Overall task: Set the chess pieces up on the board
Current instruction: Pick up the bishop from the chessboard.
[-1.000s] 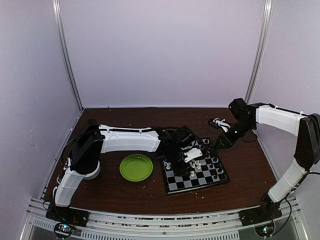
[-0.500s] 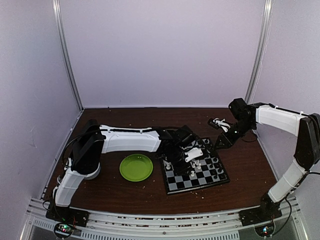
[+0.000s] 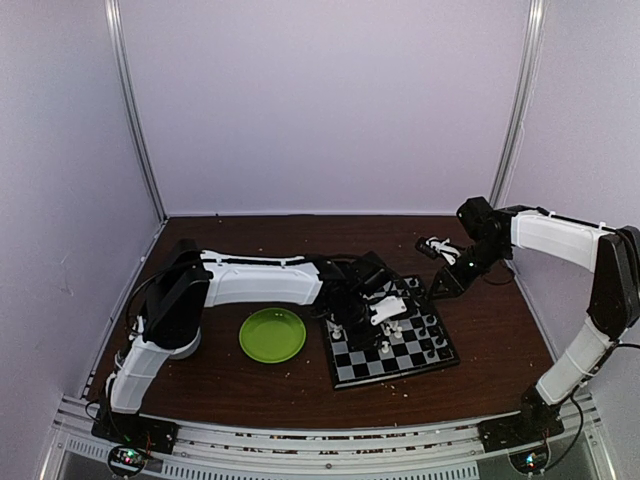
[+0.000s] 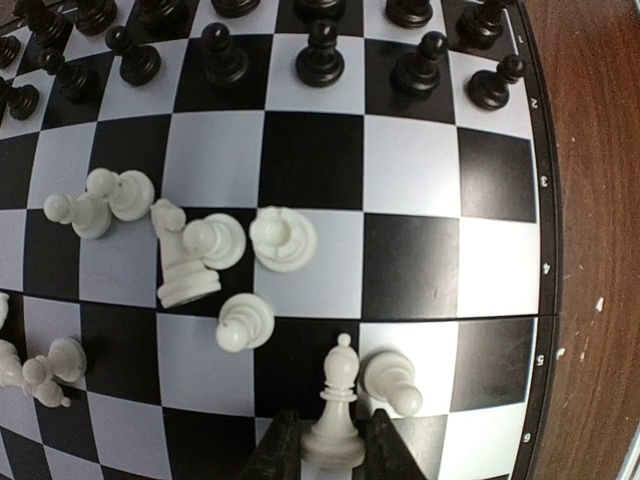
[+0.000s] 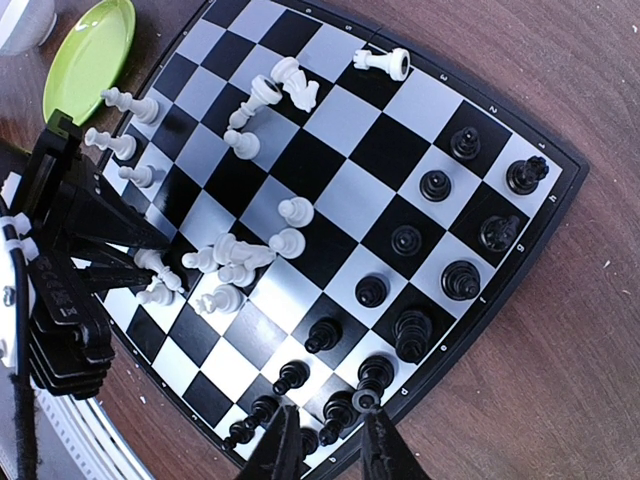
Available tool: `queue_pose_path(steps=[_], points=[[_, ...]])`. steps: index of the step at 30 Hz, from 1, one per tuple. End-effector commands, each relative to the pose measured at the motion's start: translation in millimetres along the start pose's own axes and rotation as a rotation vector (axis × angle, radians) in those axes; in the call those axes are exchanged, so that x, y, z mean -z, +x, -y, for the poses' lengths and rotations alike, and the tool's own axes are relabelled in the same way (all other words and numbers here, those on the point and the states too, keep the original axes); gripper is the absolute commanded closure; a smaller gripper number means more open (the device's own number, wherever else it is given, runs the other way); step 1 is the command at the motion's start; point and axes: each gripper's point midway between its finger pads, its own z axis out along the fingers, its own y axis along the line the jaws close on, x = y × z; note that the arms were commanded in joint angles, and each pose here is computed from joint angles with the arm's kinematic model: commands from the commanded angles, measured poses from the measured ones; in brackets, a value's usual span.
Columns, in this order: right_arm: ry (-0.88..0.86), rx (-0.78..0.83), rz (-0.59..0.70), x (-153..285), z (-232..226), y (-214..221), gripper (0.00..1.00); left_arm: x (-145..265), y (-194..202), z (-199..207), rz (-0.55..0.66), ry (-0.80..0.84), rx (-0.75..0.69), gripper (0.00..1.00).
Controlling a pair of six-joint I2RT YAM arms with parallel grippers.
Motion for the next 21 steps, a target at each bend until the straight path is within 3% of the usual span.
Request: queue_pose_path(steps=[1, 5, 14, 17, 21], points=[[0.005, 0.002, 0.012, 6, 2, -6, 0.77, 2, 3, 0, 0.000, -0.016, -0.016, 0.82], [-0.012, -0.005, 0.032, 9, -2, -11, 0.77, 28, -2, -11, 0.027, -0.073, -0.010, 0.85], [-0.063, -0.018, 0.202, 47, -25, -49, 0.75, 97, -52, -20, 0.299, -0.093, 0.105, 0.86], [-0.159, -0.054, 0.227, 56, -39, -62, 0.73, 118, -64, -18, 0.407, -0.091, 0.166, 0.85], [-0.414, -0.144, 0.183, 58, -69, -71, 0.68, 141, -75, -17, 0.538, -0.091, 0.224, 0.85]])
